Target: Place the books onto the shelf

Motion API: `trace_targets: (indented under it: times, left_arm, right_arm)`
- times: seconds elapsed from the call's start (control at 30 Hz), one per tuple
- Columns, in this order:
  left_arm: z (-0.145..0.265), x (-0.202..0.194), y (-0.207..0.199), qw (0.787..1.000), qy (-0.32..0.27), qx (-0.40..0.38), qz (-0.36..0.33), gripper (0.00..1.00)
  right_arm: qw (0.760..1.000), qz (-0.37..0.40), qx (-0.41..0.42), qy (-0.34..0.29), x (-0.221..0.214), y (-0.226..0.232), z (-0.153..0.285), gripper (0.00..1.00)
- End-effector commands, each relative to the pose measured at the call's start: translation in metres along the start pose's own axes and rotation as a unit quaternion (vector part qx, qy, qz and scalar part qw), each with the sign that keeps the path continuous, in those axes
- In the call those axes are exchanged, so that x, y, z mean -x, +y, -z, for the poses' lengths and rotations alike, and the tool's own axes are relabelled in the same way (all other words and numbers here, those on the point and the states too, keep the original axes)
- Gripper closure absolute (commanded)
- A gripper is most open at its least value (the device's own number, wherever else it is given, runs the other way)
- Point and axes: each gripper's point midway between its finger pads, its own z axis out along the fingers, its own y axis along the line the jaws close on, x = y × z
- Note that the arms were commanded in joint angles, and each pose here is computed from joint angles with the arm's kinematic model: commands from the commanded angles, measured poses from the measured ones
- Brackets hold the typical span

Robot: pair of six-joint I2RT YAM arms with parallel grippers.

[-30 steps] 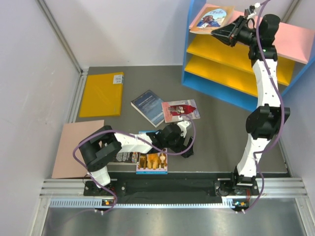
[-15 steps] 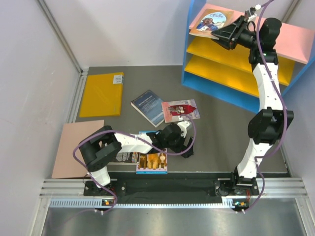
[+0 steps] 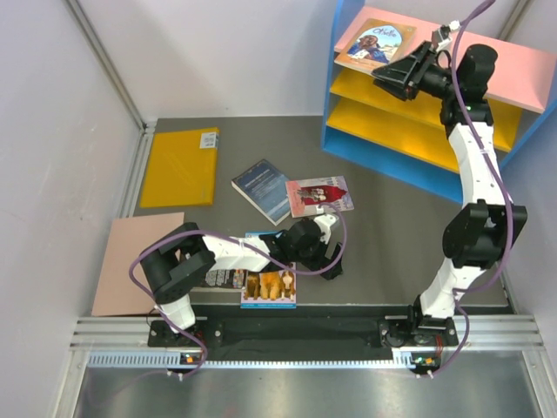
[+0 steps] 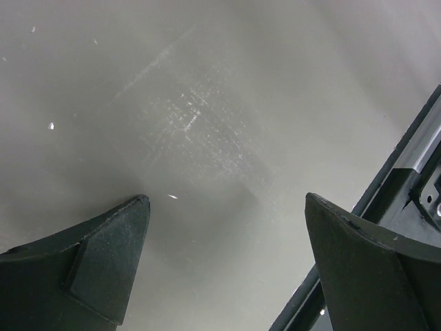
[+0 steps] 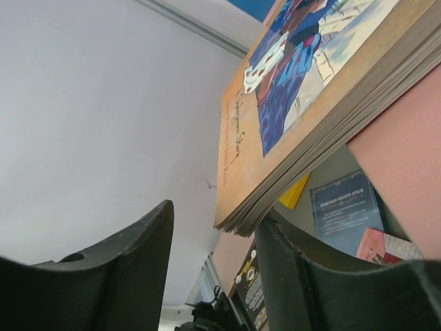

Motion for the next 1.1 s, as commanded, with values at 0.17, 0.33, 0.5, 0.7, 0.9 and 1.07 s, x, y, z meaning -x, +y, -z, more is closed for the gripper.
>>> trace_targets:
  times: [0.17,0.33,0.5,0.7,0.9,1.07]
  left_arm:
    - [-0.006,-0.017,0.006,0.999,0.034,0.014,-0.003,0.01]
    - [-0.007,-0.018,0.007,0.999,0.037,0.015,-0.004,0.01]
    - [-0.008,-0.018,0.006,0.999,0.038,0.014,-0.004,0.01]
    - [-0.009,-0.018,0.006,0.999,0.039,0.014,-0.004,0.01]
    - [-0.008,-0.019,0.005,0.999,0.041,0.015,-0.004,0.01]
    - [-0.008,-0.018,0.006,0.999,0.039,0.015,-0.004,0.01]
  right_arm:
    - [1.000,0.030,-0.003,-0.002,-0.017,0.011,0.014,0.49]
    - [0.999,0.047,-0.017,0.003,-0.034,0.007,0.022,0.49]
    - [0.993,0.099,-0.068,0.009,-0.051,0.014,0.026,0.68]
    - [0.967,0.215,-0.132,0.026,-0.070,0.037,0.017,1.00]
    - [0.949,0.260,-0.171,0.042,-0.076,0.034,0.005,1.00]
    - [0.932,0.278,-0.226,0.051,-0.065,0.015,0.001,1.00]
